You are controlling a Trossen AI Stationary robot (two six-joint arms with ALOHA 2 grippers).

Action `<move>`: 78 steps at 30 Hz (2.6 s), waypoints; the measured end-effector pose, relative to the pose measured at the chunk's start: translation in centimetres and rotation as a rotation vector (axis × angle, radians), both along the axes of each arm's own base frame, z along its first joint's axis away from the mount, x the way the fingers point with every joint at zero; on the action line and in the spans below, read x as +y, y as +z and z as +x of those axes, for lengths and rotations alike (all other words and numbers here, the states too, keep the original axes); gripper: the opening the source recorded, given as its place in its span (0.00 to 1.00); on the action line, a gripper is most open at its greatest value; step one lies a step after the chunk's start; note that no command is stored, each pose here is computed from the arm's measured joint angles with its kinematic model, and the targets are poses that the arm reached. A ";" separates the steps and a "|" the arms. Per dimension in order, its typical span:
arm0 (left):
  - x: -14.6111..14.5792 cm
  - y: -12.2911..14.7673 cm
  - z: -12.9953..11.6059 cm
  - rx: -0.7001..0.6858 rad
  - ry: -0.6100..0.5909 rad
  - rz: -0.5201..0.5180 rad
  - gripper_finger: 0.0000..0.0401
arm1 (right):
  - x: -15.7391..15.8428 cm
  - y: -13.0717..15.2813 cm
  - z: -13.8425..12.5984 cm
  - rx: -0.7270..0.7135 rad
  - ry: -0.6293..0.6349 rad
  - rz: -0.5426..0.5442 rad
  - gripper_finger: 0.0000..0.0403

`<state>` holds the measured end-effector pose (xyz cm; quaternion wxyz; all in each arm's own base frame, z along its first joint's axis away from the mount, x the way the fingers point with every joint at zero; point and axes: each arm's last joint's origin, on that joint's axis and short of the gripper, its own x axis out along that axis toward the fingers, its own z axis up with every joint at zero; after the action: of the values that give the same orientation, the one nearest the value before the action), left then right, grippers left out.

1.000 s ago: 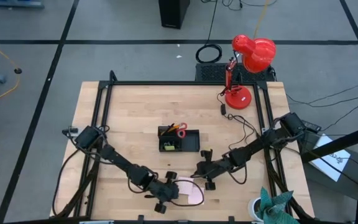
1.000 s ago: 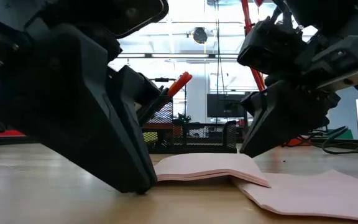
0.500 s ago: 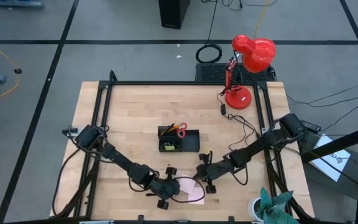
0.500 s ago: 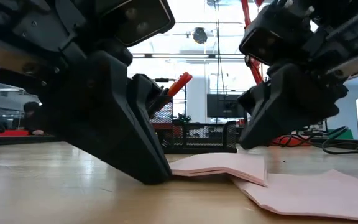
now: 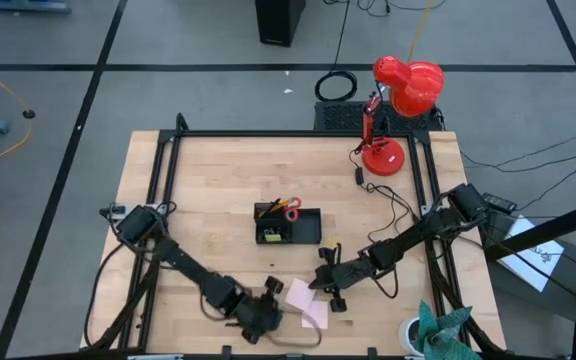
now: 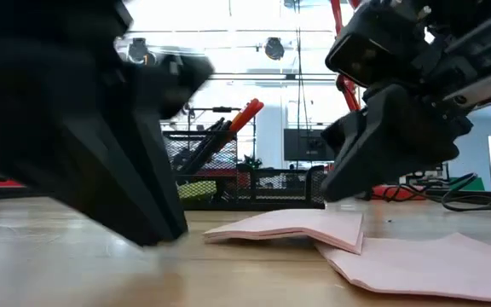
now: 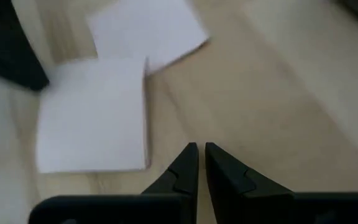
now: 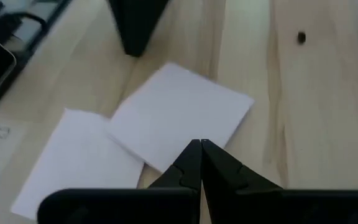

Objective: Pick and place office supplies into organizer
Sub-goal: Put the pink sticky notes into the black desk organizer

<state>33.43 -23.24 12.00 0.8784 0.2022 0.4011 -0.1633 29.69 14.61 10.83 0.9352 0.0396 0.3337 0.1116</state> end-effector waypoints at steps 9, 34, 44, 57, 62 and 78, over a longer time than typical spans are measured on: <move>-0.5 0.7 -0.2 -0.086 0.029 0.174 0.11 | -0.1 0.0 0.1 -0.005 -0.033 -0.005 0.00; -0.6 -2.9 0.9 -0.128 -0.083 0.387 0.62 | -0.4 -2.1 0.4 0.069 -0.081 0.057 0.00; -0.1 -3.1 1.1 -0.125 -0.054 0.421 0.54 | -0.5 -2.3 0.6 0.066 -0.055 0.097 0.00; 0.0 -3.1 1.2 -0.129 -0.063 0.426 0.03 | -0.5 -2.4 0.6 0.061 -0.034 0.075 0.00; -0.1 -2.8 1.0 -0.149 -0.044 0.477 0.03 | -0.4 -2.1 0.6 0.038 -0.004 0.044 0.01; 0.7 2.7 -0.4 -0.264 0.177 0.582 0.01 | 0.6 4.5 -1.6 -0.174 -0.143 -0.228 0.14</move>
<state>32.98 -22.57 14.73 0.8389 0.4285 0.3296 0.0629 28.07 15.24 15.38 0.9646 -0.0529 0.2582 0.0089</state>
